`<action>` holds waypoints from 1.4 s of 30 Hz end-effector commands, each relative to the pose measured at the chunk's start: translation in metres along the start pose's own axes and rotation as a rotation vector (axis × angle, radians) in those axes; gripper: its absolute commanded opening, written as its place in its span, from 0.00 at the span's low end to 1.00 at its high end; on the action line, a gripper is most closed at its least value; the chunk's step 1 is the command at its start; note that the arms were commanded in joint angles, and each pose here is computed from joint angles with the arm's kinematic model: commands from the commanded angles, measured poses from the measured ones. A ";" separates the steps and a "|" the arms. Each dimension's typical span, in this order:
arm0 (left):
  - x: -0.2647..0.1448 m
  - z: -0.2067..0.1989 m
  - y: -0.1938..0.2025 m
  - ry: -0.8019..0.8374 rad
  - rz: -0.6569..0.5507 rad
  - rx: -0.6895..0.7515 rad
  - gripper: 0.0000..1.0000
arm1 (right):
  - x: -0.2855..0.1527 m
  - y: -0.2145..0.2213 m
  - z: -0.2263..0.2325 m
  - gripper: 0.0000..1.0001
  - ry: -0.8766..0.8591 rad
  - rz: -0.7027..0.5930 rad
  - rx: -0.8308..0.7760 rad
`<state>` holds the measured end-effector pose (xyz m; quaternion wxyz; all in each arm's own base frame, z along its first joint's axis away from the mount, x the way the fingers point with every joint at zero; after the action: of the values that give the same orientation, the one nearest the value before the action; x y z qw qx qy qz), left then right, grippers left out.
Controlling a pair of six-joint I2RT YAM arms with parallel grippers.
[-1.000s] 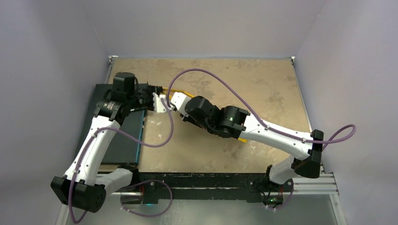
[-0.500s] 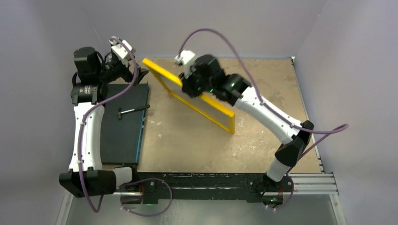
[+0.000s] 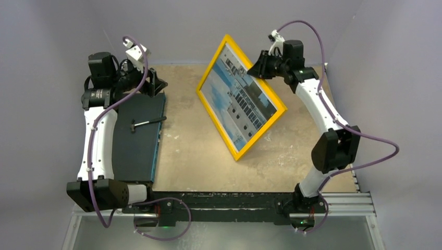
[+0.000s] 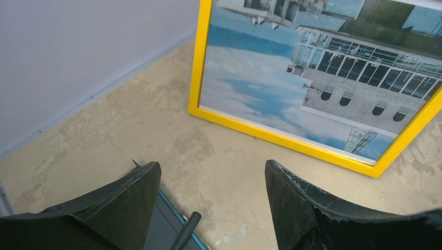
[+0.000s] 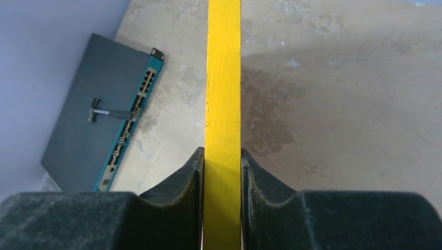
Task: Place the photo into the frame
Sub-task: Turn over the photo frame at the center of the board.
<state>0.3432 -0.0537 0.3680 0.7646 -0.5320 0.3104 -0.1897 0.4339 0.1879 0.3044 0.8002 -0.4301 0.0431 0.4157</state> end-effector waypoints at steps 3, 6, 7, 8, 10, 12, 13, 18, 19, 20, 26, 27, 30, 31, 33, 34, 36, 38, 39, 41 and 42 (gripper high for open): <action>0.010 -0.013 0.057 0.061 0.130 -0.066 0.64 | -0.029 0.041 -0.018 0.09 -0.180 -0.041 0.139; 0.018 -0.017 0.087 0.099 0.212 -0.118 0.60 | -0.046 0.060 -0.029 0.09 -0.241 -0.107 0.193; 0.020 -0.018 0.095 0.109 0.234 -0.137 0.60 | -0.049 0.066 -0.034 0.09 -0.241 -0.121 0.199; 0.022 -0.020 0.102 0.123 0.251 -0.150 0.61 | -0.050 0.074 -0.041 0.09 -0.233 -0.135 0.214; 0.024 -0.024 0.114 0.131 0.277 -0.176 0.61 | -0.051 0.088 -0.050 0.09 -0.228 -0.164 0.242; 0.026 -0.026 0.125 0.126 0.298 -0.186 0.61 | -0.052 0.099 -0.061 0.09 -0.207 -0.198 0.274; 0.026 -0.027 0.130 0.121 0.309 -0.190 0.62 | -0.052 0.102 -0.066 0.09 -0.196 -0.220 0.283; 0.032 -0.038 0.160 0.125 0.381 -0.212 0.65 | -0.054 0.115 -0.096 0.11 -0.124 -0.338 0.321; 0.034 -0.042 0.165 0.132 0.397 -0.213 0.66 | -0.054 0.117 -0.101 0.12 -0.114 -0.362 0.321; 0.036 -0.047 0.171 0.142 0.412 -0.215 0.68 | -0.053 0.120 -0.107 0.13 -0.097 -0.377 0.330; 0.048 -0.065 0.193 0.136 0.475 -0.184 0.74 | -0.046 0.139 -0.145 0.37 0.044 -0.423 0.347; 0.052 -0.070 0.195 0.143 0.482 -0.179 0.76 | -0.045 0.142 -0.151 0.41 0.078 -0.423 0.344; 0.054 -0.069 0.205 0.111 0.502 -0.177 0.82 | -0.043 0.149 -0.167 0.51 0.161 -0.404 0.338; 0.054 -0.068 0.208 0.104 0.508 -0.174 0.83 | -0.042 0.152 -0.170 0.52 0.176 -0.393 0.341; 0.054 -0.068 0.211 0.099 0.510 -0.172 0.84 | -0.042 0.157 -0.176 0.54 0.210 -0.385 0.344; 0.055 -0.068 0.212 0.099 0.512 -0.174 0.85 | -0.042 0.158 -0.179 0.54 0.223 -0.385 0.339; 0.057 -0.067 0.214 0.093 0.513 -0.175 0.86 | -0.042 0.160 -0.183 0.61 0.249 -0.387 0.343; 0.059 -0.064 0.215 0.074 0.510 -0.181 0.87 | -0.044 0.159 -0.189 0.96 0.295 -0.385 0.342; 0.060 -0.062 0.215 0.059 0.506 -0.187 0.88 | -0.045 0.157 -0.191 0.99 0.323 -0.384 0.338; 0.063 -0.058 0.215 0.017 0.481 -0.192 0.89 | -0.050 0.147 -0.194 0.99 0.373 -0.399 0.322; 0.065 -0.055 0.213 -0.016 0.461 -0.199 0.90 | -0.054 0.141 -0.194 0.99 0.395 -0.419 0.302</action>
<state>0.3301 -0.0568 0.1342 0.7203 -0.4945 0.4861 0.0204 0.3410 0.0734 0.0925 0.9099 -0.3295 0.1599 0.1948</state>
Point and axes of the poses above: each gripper's point midway between its finger pads, its own x axis out along the fingers, its own z axis along the line the jaws close on, y = z × x, the point moved 3 cm from there along -x, back along the fingers, and after that the axes turned 14 degrees about x, right-handed, at the moved point
